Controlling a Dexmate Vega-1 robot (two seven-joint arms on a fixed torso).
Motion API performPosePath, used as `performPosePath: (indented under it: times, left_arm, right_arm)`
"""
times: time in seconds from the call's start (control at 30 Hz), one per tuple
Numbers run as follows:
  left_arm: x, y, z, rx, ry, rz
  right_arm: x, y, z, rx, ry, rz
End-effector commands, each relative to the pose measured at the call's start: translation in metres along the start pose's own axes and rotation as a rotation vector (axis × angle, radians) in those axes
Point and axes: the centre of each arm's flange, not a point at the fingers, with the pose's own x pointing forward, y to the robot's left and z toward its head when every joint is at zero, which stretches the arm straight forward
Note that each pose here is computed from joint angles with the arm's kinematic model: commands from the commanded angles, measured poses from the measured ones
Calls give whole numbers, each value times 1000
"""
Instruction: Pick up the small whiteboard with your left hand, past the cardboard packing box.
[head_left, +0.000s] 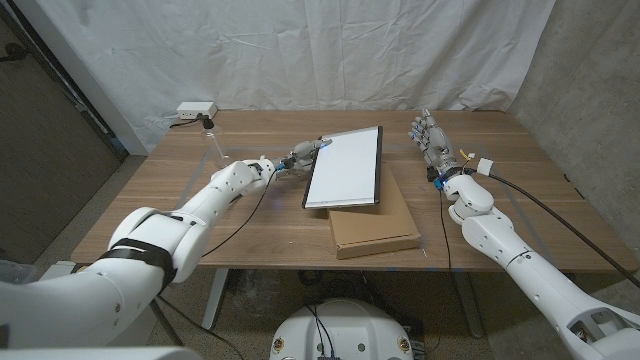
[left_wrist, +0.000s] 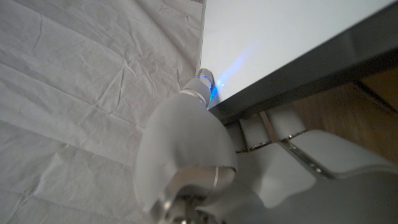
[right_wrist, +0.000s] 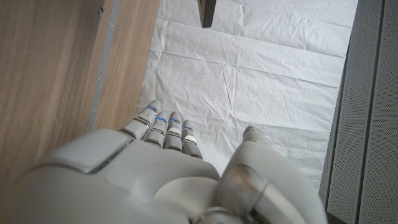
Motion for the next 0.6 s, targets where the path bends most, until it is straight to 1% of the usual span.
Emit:
performPosePath:
  times: [0.03,0.6]
  left_arm:
    - [-7,-6,8,20,2,9]
    - [-11,-13,19,43,-15,-1]
  right_arm:
    - [-1,-1,1,-1,-2,-3]
    - [0,-3,6,-6,-5,-6]
